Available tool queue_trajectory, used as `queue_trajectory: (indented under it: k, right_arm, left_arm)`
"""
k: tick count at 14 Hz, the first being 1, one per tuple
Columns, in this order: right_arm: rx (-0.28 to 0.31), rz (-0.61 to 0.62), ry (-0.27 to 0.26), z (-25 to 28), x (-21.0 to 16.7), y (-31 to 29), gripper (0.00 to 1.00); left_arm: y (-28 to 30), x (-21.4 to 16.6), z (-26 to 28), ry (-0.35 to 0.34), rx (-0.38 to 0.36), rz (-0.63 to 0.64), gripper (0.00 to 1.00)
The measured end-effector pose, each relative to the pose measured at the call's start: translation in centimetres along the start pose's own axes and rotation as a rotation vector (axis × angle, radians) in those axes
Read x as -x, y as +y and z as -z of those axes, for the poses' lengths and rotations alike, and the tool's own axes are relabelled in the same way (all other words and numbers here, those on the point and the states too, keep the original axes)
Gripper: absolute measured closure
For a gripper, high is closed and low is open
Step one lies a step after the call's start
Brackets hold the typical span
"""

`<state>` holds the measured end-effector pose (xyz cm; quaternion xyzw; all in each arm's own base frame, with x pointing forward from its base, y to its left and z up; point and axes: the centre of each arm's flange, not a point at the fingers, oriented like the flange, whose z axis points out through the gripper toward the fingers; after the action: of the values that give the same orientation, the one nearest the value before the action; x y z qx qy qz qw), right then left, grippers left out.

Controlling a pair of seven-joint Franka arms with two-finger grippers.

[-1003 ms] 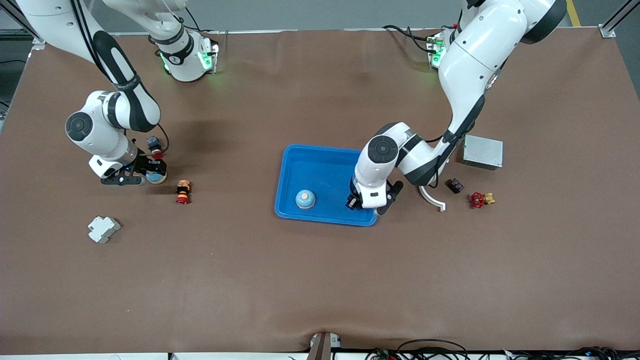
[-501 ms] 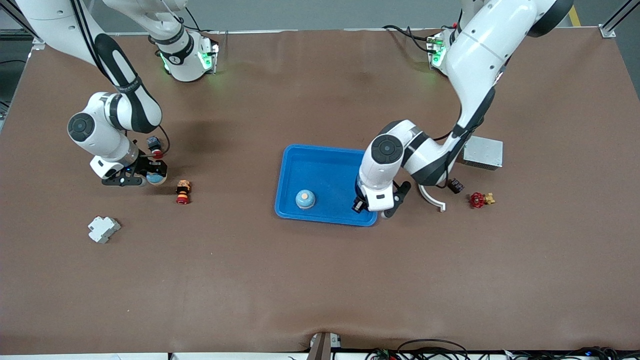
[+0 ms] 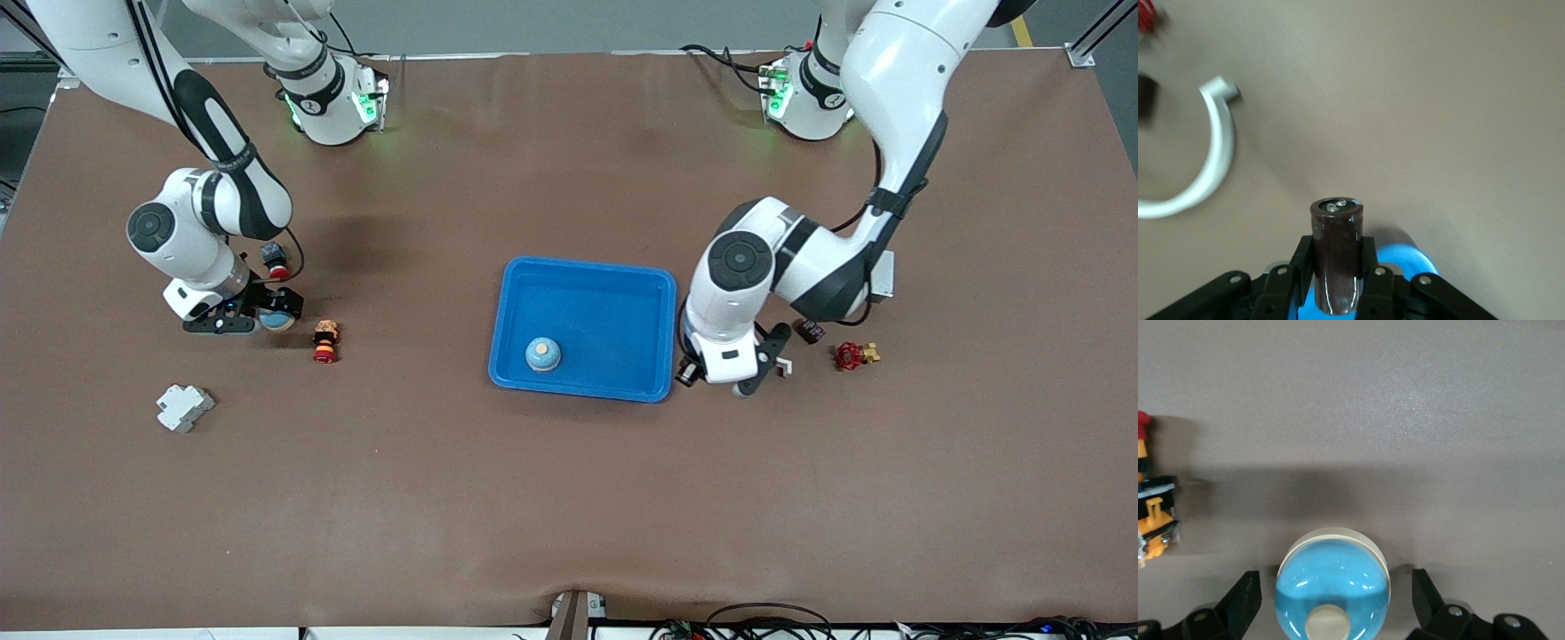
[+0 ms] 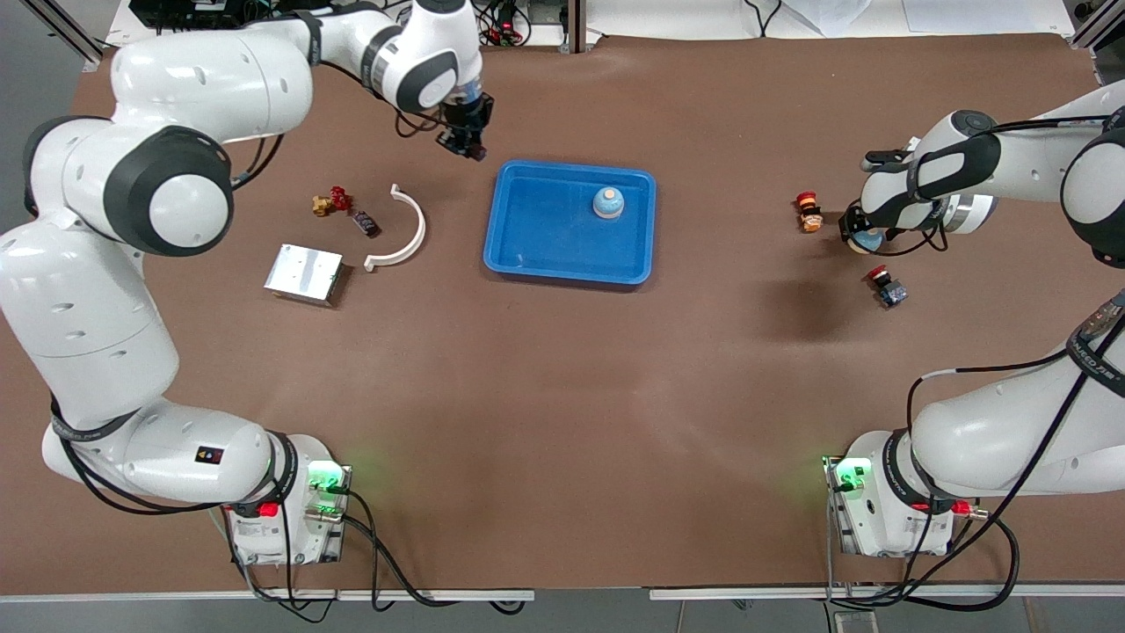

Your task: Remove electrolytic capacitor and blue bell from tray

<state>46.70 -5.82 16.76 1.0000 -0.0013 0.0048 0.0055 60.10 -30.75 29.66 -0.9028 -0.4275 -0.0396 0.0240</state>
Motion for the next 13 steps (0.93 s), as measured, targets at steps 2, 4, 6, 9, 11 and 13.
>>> queue_trajectory:
  k: [2, 4, 6, 9, 11, 13]
  right_arm:
    - [0.000, 0.000, 0.000, -0.1, 0.0, 0.0, 0.00]
    - [0.000, 0.000, 0.001, -0.1, -0.1, 0.0, 0.00]
    - [0.000, 0.001, 0.003, 0.0, -0.2, 0.0, 0.00]
    - [0.000, 0.005, 0.010, 0.2, -0.5, -0.2, 0.00]
    - [-0.005, 0.010, -0.006, 0.6, -0.8, -0.5, 0.00]
    - [-0.021, 0.016, -0.073, 2.1, -1.6, -0.7, 0.00]
  left_arm:
    - [-1.4, -3.8, -0.1, 0.002, -0.040, -0.056, 0.67]
    - [-2.7, -7.3, -0.6, -0.005, -0.063, -0.101, 0.67]
    - [-4.1, -9.8, -1.4, -0.015, -0.082, -0.145, 0.67]
    - [-6.2, -12.7, -2.6, -0.039, -0.123, -0.223, 0.67]
    - [-8.1, -15.2, -3.8, -0.061, -0.144, -0.259, 0.67]
    - [-10.0, -17.3, -4.9, -0.083, -0.161, -0.316, 0.67]
